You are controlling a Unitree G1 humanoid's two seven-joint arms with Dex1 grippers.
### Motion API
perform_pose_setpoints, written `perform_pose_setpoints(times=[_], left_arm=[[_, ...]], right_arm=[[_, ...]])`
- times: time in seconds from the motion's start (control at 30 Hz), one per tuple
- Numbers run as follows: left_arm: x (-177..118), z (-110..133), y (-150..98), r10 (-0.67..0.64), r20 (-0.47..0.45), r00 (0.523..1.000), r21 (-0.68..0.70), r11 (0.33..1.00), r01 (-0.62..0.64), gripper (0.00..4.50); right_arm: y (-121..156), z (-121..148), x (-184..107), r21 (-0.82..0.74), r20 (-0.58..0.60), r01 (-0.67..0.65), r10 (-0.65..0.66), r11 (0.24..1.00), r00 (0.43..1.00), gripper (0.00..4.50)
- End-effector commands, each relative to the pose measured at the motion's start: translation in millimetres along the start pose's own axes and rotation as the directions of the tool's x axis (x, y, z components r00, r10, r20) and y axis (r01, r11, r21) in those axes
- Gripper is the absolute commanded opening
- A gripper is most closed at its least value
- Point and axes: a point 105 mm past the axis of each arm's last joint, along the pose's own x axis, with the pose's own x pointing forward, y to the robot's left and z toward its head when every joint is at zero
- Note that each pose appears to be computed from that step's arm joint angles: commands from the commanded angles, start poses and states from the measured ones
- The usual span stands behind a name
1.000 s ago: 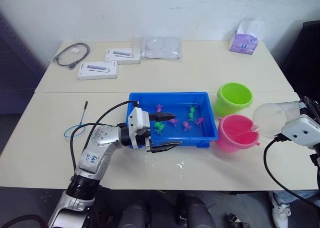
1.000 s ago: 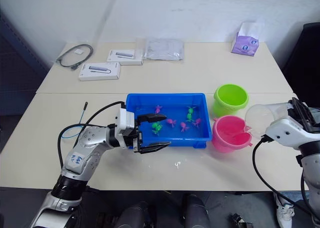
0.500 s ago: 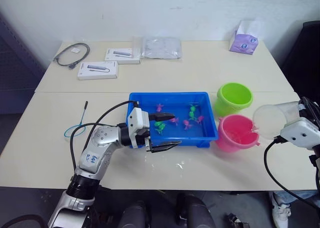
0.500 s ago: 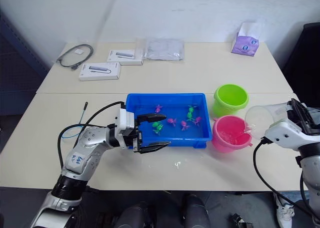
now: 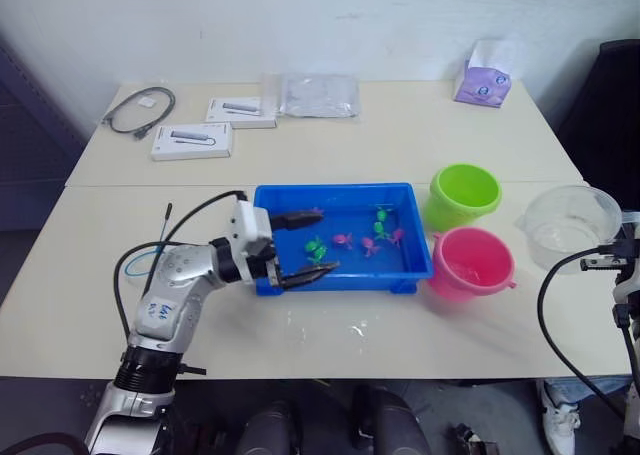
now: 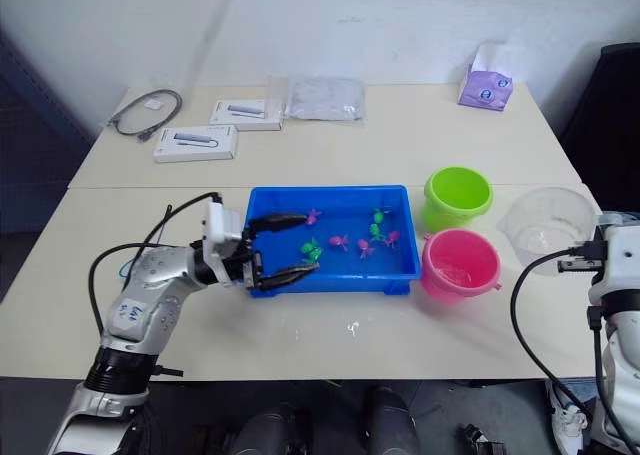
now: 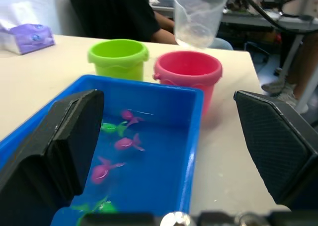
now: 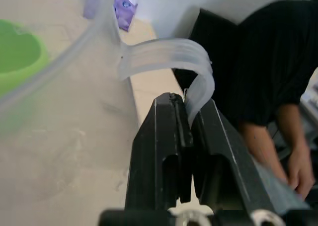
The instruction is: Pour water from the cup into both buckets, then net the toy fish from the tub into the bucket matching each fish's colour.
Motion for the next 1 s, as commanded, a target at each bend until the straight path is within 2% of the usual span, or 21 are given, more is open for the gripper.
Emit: perform_pose_setpoints(times=[0.03,0.13,0.2,0.47,0.63,1.0], left_arm=[[-9,17,15,0.049,0.043,0.998,0.015,0.999,-0.049,4.5],[-11,18,26,0.094,0.032,0.995,0.011,0.995,-0.095,4.5],[-9,19,30,0.106,0.03,0.994,0.01,0.994,-0.107,4.5],[5,20,30,0.106,0.048,0.993,0.013,0.994,-0.106,4.5],[13,22,30,0.123,0.07,0.99,0.003,0.992,-0.123,4.5],[14,18,29,0.133,0.065,0.989,0.007,0.991,-0.133,4.5]], right_arm=[[-24,23,5,-0.024,0.016,0.089,-0.089,0.996,0.996,0.03],[-25,28,25,-0.127,-0.039,0.079,-0.084,0.989,0.996,0.03],[-26,33,40,-0.12,-0.061,0.087,-0.094,0.989,0.994,0.03],[-9,53,79,-0.28,-0.049,0.036,-0.051,0.959,0.997,0.03],[13,67,93,-0.512,0.013,-0.012,0.022,0.859,1.0,0.03],[36,87,101,-0.736,0.121,0.04,0.074,0.676,0.99,0.03]])
